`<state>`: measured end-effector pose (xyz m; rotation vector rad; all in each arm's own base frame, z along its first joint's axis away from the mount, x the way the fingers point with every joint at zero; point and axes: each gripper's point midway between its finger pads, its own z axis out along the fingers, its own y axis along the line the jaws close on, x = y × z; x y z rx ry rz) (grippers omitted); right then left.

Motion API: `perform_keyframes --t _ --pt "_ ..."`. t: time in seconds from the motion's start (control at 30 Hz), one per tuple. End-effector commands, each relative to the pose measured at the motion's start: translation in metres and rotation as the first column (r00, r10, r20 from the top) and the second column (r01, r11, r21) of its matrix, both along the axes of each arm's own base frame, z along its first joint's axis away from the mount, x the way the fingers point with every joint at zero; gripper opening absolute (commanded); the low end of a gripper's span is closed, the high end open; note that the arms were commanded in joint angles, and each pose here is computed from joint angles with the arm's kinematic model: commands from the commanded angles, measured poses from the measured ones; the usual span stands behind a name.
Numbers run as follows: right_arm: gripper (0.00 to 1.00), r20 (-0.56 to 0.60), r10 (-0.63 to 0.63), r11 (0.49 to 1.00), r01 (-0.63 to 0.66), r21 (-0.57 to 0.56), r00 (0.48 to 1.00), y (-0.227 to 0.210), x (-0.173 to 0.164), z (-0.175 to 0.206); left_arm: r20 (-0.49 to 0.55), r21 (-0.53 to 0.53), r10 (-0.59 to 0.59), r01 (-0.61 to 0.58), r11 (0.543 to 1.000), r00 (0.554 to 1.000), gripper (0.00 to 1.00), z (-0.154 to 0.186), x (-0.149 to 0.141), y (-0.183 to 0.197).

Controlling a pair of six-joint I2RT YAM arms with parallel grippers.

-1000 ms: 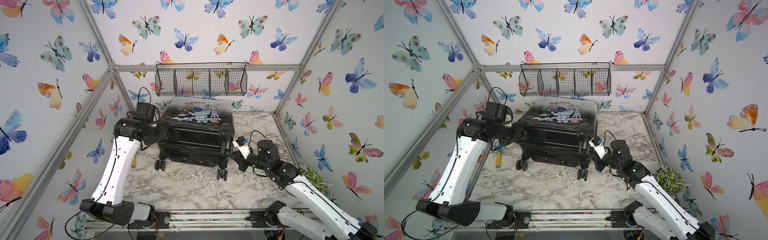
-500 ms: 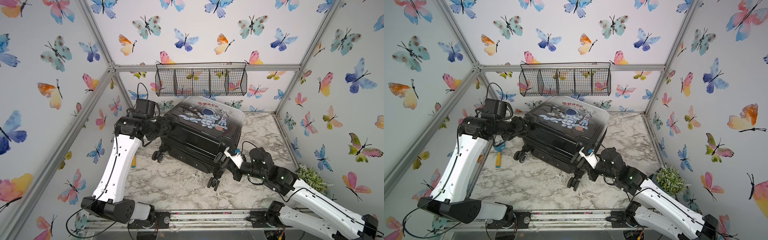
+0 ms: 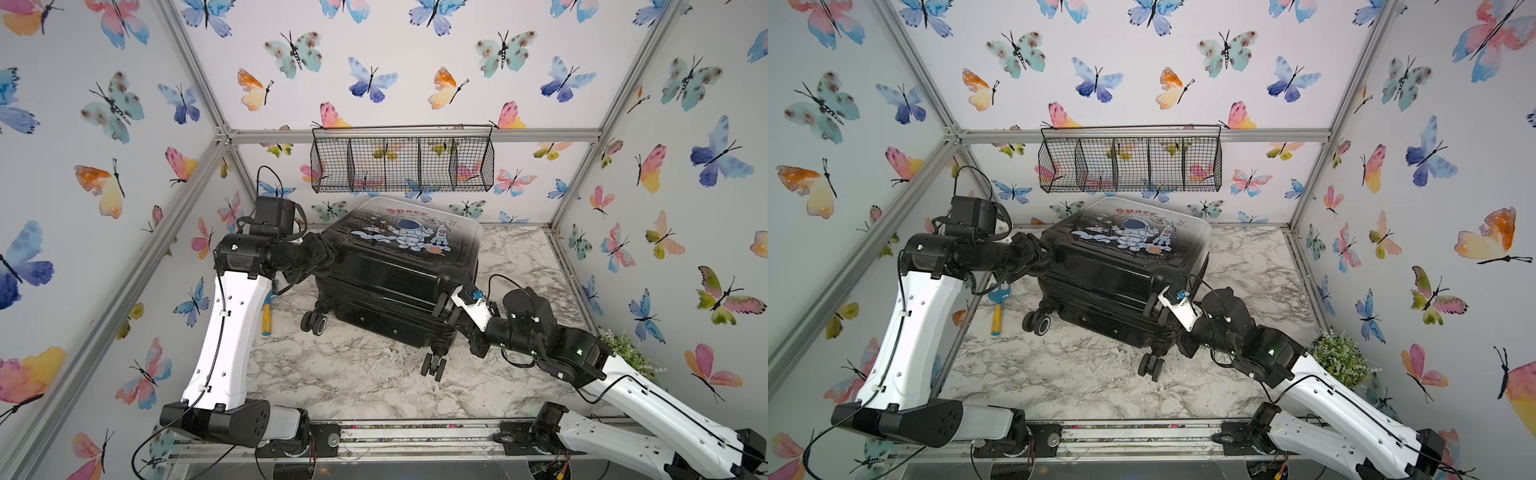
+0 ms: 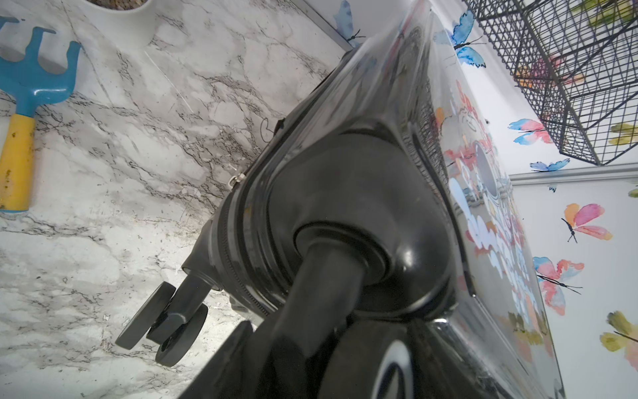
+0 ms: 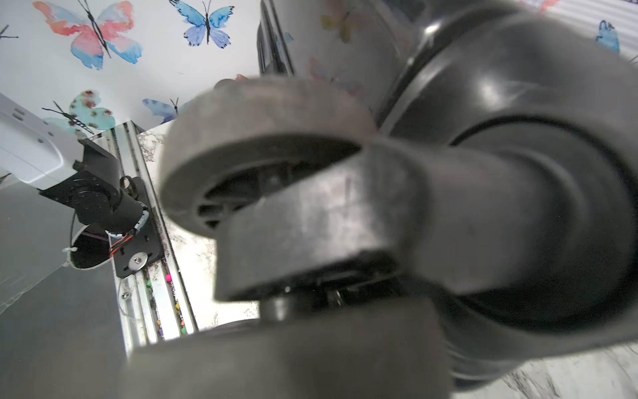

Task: Close the suitcase zippers
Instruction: Zip the zipper on the suitcase.

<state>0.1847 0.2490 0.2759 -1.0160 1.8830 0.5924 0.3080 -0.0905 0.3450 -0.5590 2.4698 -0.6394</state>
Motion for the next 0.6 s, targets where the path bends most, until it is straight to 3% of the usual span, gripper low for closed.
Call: perform_keyframes --t 0.0,0.17,0.3,0.47,0.57 --pt "0.04 0.177 -0.083 0.990 0.060 0.129 0.981 0.005 0.025 0.065 0.122 -0.002 -0.041 0.042 0.999 0.992 0.00 0.035 -0.023 0.000" --pt "0.04 0.164 -0.095 0.992 0.079 0.103 0.982 -0.003 0.055 0.054 0.083 0.103 -0.023 0.014 0.995 0.996 0.00 0.016 -0.045 0.019" --pt "0.04 0.135 -0.083 0.995 0.076 0.058 0.987 -0.006 0.078 0.038 0.055 0.091 -0.019 0.014 0.996 0.998 0.00 -0.001 -0.060 0.020" --pt "0.04 0.097 -0.139 0.990 0.137 0.022 0.986 -0.025 0.115 0.017 0.034 -0.051 -0.056 0.058 0.997 0.998 0.00 -0.022 -0.076 -0.010" --pt "0.04 0.079 -0.142 0.990 0.143 -0.011 0.987 -0.031 0.121 -0.009 0.043 -0.172 -0.108 0.114 0.978 0.993 0.00 -0.027 -0.078 -0.043"
